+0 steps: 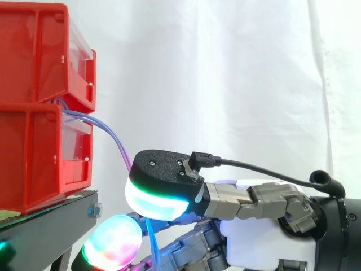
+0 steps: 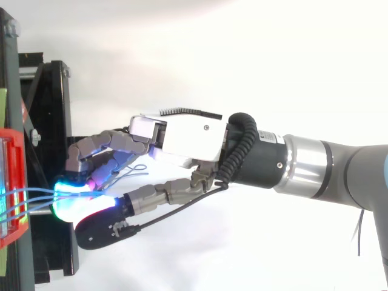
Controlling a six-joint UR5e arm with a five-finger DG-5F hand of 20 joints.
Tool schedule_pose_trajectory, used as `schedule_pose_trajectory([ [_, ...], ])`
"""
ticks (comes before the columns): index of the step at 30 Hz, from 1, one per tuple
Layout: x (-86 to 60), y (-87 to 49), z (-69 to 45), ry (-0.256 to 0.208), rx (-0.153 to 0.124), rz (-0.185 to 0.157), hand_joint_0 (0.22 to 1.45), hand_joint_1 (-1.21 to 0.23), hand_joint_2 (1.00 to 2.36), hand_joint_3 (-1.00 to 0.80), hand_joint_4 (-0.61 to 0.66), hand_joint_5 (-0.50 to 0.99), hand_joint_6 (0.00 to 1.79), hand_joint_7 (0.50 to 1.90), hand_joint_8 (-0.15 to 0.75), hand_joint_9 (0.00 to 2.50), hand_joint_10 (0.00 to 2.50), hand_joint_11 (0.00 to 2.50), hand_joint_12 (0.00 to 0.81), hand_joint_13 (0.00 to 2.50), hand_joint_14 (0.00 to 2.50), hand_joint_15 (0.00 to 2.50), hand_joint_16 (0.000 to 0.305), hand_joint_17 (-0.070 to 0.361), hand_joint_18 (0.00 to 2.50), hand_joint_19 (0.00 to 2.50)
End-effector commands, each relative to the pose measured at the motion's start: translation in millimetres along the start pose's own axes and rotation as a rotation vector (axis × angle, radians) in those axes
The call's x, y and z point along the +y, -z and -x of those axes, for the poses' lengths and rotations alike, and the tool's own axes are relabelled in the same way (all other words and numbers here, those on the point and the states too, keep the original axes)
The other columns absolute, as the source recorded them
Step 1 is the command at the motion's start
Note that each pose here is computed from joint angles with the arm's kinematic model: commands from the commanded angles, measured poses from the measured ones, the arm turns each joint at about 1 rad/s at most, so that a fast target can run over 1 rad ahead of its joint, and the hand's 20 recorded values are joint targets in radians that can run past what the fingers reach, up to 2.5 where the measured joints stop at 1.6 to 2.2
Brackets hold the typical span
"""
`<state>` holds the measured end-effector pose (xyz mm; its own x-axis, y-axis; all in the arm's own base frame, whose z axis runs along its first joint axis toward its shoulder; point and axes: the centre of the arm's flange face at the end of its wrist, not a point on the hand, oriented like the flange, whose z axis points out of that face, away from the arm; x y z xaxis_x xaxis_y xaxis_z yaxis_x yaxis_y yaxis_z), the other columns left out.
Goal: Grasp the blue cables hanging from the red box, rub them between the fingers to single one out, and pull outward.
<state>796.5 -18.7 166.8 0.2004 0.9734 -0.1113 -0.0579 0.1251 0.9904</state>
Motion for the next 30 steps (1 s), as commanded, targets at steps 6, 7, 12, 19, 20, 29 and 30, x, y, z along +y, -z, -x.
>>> schedule_pose_trajectory([
  [6,3.2,1.4,4.2,0.006,-0.002,-0.014,0.56,-0.59,1.01,-0.38,0.27,-0.10,0.63,1.14,0.349,0.88,0.02,0.63,0.450,0.65,0.01,0.35,0.064,0.143,0.72,0.46],
  [7,2.9,1.3,6.7,0.009,-0.004,-0.020,0.56,-0.59,1.01,-0.38,0.28,-0.10,0.63,1.15,0.350,0.88,0.01,0.64,0.451,0.65,0.01,0.35,0.064,0.143,0.72,0.46],
  [12,7.0,0.9,9.4,0.010,-0.004,-0.017,0.56,-0.59,1.01,-0.37,0.27,-0.10,0.63,1.15,0.356,0.88,0.02,0.62,0.452,0.66,0.01,0.35,0.063,0.143,0.72,0.46],
  [19,9.2,2.2,13.7,0.013,-0.002,-0.032,0.56,-0.59,1.01,-0.38,0.27,-0.10,0.63,1.15,0.363,0.89,0.02,0.63,0.454,0.66,0.01,0.35,0.063,0.143,0.72,0.47],
  [20,11.7,2.5,15.1,0.013,-0.001,-0.032,0.56,-0.59,1.01,-0.38,0.27,-0.10,0.63,1.15,0.365,0.89,0.01,0.64,0.454,0.66,0.01,0.35,0.063,0.143,0.72,0.47],
  [29,17.2,4.8,20.5,0.022,0.010,-0.053,0.56,-0.60,1.01,-0.37,0.26,-0.11,0.64,1.15,0.370,0.89,0.02,0.64,0.454,0.67,0.01,0.36,0.063,0.143,0.73,0.47],
  [30,18.0,4.2,20.4,0.021,0.010,-0.051,0.56,-0.60,1.01,-0.37,0.25,-0.11,0.65,1.14,0.367,0.89,0.01,0.64,0.455,0.67,0.01,0.36,0.064,0.143,0.73,0.47],
])
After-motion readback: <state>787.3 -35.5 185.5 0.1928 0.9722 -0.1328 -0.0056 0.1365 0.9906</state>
